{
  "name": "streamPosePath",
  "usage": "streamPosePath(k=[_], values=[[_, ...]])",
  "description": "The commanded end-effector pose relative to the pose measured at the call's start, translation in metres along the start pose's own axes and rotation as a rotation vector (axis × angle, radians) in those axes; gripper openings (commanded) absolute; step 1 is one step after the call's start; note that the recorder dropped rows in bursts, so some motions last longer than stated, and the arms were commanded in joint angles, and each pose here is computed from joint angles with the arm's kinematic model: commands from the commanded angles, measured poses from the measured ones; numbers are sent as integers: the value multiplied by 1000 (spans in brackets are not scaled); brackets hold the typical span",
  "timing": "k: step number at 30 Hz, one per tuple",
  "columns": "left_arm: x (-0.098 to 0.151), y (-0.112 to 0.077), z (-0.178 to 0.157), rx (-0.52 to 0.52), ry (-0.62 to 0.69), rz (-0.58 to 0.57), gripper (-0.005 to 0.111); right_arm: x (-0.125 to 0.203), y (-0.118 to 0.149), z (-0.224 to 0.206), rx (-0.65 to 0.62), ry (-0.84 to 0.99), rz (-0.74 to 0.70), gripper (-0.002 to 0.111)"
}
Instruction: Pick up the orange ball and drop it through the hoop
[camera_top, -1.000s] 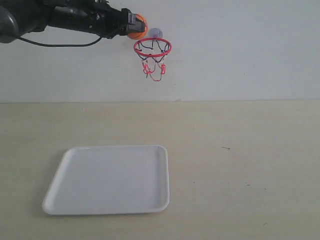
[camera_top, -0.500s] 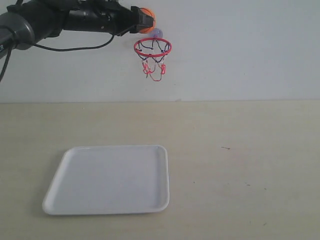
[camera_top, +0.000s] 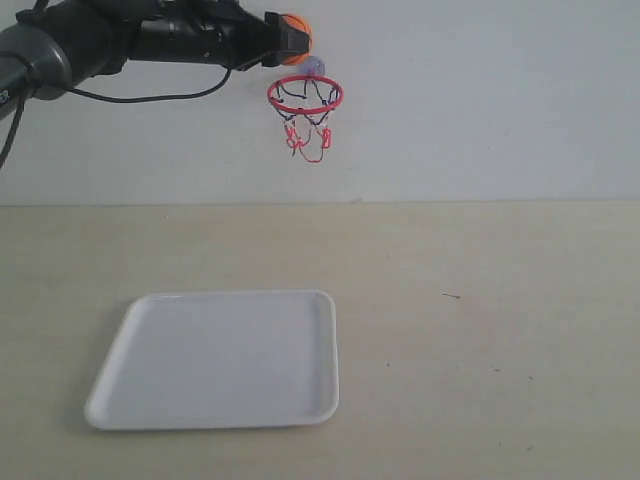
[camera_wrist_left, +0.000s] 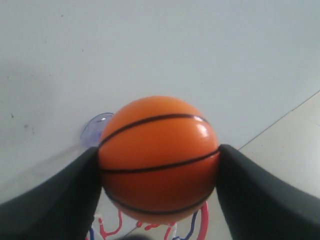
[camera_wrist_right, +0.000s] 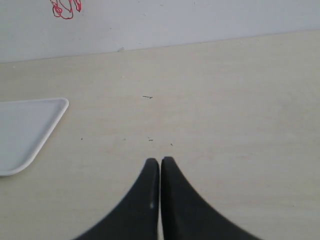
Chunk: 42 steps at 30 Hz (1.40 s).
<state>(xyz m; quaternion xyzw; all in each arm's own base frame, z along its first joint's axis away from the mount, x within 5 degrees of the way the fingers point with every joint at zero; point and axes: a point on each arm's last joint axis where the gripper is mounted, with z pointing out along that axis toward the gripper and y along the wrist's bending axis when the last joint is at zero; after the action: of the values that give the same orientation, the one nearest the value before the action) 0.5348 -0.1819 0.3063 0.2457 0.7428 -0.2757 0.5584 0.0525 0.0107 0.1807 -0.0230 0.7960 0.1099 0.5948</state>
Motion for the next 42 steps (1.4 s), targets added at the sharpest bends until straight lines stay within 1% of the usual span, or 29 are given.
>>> streamPosePath(k=[1, 12, 15, 17, 18, 19, 22, 23, 25, 26, 28, 30, 32, 34, 36, 40, 42], values=[[-2, 0, 0, -5, -15, -3, 67, -1, 0, 0, -2, -11, -10, 0], [-2, 0, 0, -8, -15, 0, 67, -1, 0, 0, -2, -11, -10, 0], [-3, 1, -3, -17, 12, 41, 67, -1, 0, 0, -2, -11, -10, 0], [-3, 5, -7, -45, 47, 22, 65, -1, 0, 0, -2, -11, -10, 0], [-3, 9, -11, -59, 69, -22, 64, -1, 0, 0, -2, -11, -10, 0], [-4, 12, -14, -69, 90, -37, 61, -1, 0, 0, -2, -11, -10, 0], [2, 27, -27, -95, 183, -58, 41, -1, 0, 0, -2, -11, -10, 0], [5, 34, -32, -93, 216, -103, 28, -1, 0, 0, -2, -11, -10, 0], [13, 48, -43, -101, 286, -217, 9, -1, 0, 0, -2, -11, -10, 0], [17, 54, -50, -113, 328, -273, 4, -1, 0, 0, -2, -11, -10, 0], [25, 66, -61, -132, 405, -346, 4, -1, 0, 0, -2, -11, -10, 0], [34, 73, -71, -117, 478, -386, 4, -1, 0, 0, -2, -11, -10, 0], [41, 78, -80, -107, 539, -459, 4, -1, 0, 0, -2, -11, -10, 0], [46, 79, -87, -98, 586, -494, 4, -1, 0, 0, -2, -11, -10, 0], [51, 77, -90, -90, 610, -488, 4, -1, 0, 0, -2, -11, -10, 0], [57, 61, -104, -67, 674, -500, 4, -1, 0, 0, -2, -11, -10, 0], [60, 50, -117, -59, 713, -521, 4, -1, 0, 0, -2, -11, -10, 0]])
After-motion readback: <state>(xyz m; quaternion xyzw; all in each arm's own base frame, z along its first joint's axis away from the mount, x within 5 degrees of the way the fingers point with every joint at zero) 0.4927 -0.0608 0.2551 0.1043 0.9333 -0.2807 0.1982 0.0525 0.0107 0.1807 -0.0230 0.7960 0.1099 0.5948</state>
